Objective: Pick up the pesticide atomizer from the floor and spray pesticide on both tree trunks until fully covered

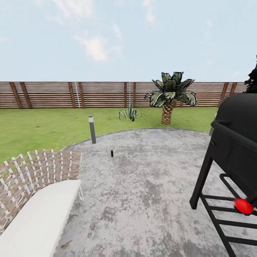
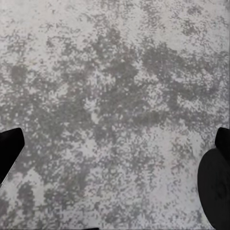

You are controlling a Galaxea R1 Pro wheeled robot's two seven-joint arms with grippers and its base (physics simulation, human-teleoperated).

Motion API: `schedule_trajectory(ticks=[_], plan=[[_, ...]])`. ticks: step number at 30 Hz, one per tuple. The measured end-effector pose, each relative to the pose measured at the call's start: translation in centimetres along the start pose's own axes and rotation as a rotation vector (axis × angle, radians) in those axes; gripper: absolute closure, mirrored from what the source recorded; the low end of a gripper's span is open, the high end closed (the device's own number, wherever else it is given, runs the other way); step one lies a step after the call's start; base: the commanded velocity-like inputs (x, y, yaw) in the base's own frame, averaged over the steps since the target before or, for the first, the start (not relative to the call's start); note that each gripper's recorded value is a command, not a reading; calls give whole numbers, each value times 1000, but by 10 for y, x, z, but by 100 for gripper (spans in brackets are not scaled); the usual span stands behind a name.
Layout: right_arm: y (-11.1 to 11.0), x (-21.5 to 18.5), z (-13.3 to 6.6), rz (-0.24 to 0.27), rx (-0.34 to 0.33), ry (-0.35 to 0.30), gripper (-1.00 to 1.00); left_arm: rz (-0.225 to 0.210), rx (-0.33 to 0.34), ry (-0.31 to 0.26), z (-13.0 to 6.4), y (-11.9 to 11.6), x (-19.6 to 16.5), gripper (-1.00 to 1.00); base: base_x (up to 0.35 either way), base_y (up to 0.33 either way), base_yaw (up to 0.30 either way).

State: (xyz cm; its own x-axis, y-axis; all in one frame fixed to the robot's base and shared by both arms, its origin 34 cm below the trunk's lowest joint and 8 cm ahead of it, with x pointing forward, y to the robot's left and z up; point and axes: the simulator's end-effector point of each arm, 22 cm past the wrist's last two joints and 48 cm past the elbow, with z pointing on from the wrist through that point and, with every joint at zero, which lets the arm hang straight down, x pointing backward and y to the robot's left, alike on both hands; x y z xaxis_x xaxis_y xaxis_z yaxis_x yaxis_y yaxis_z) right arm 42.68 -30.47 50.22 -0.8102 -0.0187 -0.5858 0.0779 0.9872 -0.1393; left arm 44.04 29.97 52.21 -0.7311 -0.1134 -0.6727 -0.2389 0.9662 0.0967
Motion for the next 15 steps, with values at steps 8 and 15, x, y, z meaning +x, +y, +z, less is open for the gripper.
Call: schedule_trajectory(ticks=[8,15], plan=[[1,0,0,-1,-1,0,-100,0,0,0,0,0,0,-100,350,0,0],[1,0,0,-1,-1,0,-100,0,0,0,0,0,0,-100,350,0,0]])
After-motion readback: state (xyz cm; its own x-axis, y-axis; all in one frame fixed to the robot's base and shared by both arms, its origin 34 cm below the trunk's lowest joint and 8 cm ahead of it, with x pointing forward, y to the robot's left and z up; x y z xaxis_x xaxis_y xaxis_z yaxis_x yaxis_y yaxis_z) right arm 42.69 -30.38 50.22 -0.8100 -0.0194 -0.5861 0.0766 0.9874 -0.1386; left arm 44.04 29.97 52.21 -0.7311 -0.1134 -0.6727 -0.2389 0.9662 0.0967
